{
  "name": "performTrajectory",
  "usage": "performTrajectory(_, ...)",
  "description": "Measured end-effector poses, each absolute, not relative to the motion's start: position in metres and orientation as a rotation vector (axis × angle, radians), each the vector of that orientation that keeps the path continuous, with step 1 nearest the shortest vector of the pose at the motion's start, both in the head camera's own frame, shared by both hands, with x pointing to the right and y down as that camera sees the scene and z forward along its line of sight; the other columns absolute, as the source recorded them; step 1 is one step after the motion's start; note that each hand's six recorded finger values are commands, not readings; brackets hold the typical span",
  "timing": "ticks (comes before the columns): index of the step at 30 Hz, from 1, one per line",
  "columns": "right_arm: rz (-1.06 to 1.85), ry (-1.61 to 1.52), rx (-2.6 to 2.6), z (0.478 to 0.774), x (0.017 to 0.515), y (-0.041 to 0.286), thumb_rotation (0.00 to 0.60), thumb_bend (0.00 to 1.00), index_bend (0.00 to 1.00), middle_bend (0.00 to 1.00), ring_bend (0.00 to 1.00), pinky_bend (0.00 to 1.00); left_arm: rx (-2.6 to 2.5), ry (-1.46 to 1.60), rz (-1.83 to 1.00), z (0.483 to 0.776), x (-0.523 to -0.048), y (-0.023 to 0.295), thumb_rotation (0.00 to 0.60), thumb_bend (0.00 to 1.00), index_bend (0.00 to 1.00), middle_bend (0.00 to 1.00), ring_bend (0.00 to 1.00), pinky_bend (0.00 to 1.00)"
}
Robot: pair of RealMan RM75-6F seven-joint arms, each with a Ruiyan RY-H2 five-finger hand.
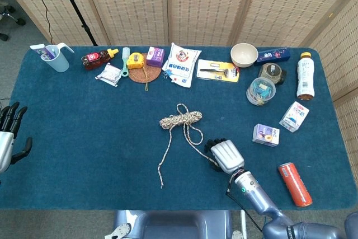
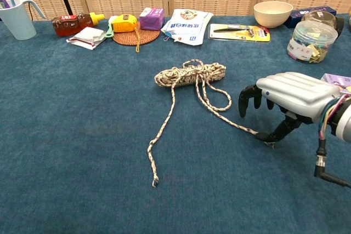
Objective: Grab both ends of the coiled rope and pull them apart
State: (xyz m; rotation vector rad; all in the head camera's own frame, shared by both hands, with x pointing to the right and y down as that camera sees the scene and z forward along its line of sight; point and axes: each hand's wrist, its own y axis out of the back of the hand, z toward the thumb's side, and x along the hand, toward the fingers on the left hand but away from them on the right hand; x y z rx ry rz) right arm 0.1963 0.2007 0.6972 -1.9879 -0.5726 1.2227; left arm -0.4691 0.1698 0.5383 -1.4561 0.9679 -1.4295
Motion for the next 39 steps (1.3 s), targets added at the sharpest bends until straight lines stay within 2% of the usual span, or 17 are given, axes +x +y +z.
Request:
performTrajectory(22,1.265,-0.582,-1.961,0.714,0.208,0.205,0.600,0.30,0.40,0.32,0.36,0.38,-1.446,0.979,-1.429,0.534,-0.472,0.171,0.514,0.45,0.04,0.00,0.00,0.00)
performTrajectory(39,1.290,-0.578,-1.865,0.726,0.234,0.181,0.600,0.30,0.41,0.33,0.36,0.34,-1.459,0.968,-1.425,0.539,-0.467,0.170,0.514,0.45,0.04,0.00,0.00,0.00)
